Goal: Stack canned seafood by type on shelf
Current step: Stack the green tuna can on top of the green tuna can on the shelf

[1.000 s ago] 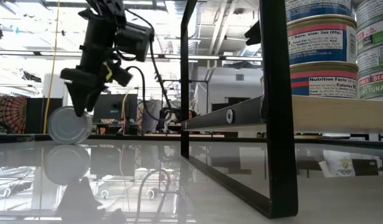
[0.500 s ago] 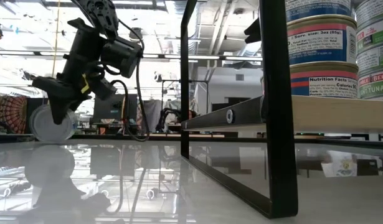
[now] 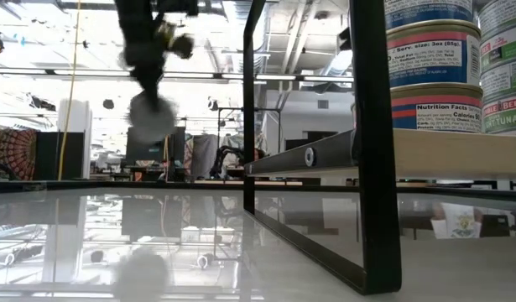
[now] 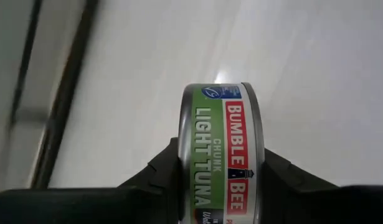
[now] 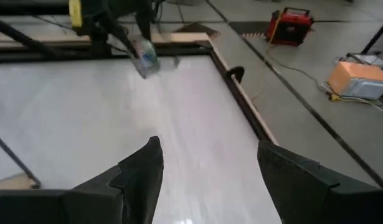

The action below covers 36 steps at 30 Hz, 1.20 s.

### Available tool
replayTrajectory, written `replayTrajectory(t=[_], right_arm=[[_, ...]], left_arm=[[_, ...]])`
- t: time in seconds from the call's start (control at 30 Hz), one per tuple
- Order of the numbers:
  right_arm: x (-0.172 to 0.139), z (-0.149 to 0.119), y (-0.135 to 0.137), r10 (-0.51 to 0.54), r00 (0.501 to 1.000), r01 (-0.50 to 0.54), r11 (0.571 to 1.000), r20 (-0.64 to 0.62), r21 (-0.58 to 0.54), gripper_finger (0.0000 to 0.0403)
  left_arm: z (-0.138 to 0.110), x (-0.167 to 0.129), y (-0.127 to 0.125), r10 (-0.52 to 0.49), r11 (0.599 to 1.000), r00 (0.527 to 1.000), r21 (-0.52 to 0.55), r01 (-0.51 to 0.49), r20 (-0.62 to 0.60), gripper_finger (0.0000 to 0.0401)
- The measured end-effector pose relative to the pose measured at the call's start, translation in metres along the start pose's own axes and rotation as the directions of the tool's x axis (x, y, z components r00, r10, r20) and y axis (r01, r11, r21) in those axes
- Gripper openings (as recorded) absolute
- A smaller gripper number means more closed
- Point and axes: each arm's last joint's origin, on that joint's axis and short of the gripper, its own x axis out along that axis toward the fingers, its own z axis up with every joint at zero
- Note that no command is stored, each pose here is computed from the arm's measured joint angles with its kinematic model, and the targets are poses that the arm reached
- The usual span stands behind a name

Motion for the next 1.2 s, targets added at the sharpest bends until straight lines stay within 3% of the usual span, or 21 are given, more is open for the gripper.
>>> replayTrajectory(t=[0.07,0.17,0.23,0.43,0.6,0.97,1.2], right_arm=[[-0.004,0.001,0.001,0.051,0.998,-0.051,0.999,0.021,0.012,0.0285],[-0.006,0.003,0.006,0.21,0.976,-0.211,0.977,0.054,0.02,0.0285],[-0.003,0.004,0.009,0.263,0.963,-0.265,0.964,0.065,0.018,0.0285],[0.007,0.015,0.017,0.286,0.945,-0.28,0.958,0.156,-0.063,0.0285],[0.01,0.02,0.024,0.293,0.936,-0.275,0.955,0.196,-0.114,0.0285],[0.033,0.013,0.037,0.248,0.962,-0.233,0.964,0.114,-0.127,0.0287],[0.035,0.016,0.037,0.246,0.959,-0.227,0.964,0.141,-0.139,0.0287]], left_arm=[[0.012,-0.017,0.004,-0.052,0.996,0.984,-0.061,0.063,0.172,0.0127],[0.027,-0.035,0.007,-0.102,0.984,0.917,-0.098,0.151,0.386,0.0127],[0.038,-0.042,0.008,-0.126,0.972,0.852,-0.109,0.209,0.507,0.0127],[0.066,-0.057,0.005,-0.161,0.957,0.631,-0.037,0.288,0.759,0.0129],[0.082,-0.06,-0.007,-0.183,0.963,0.51,0.049,0.264,0.84,0.013],[0.108,-0.063,-0.039,-0.209,0.974,0.256,0.18,0.135,0.944,0.0131],[0.113,-0.057,-0.043,-0.2,0.977,0.24,0.176,0.118,0.95,0.0132]])
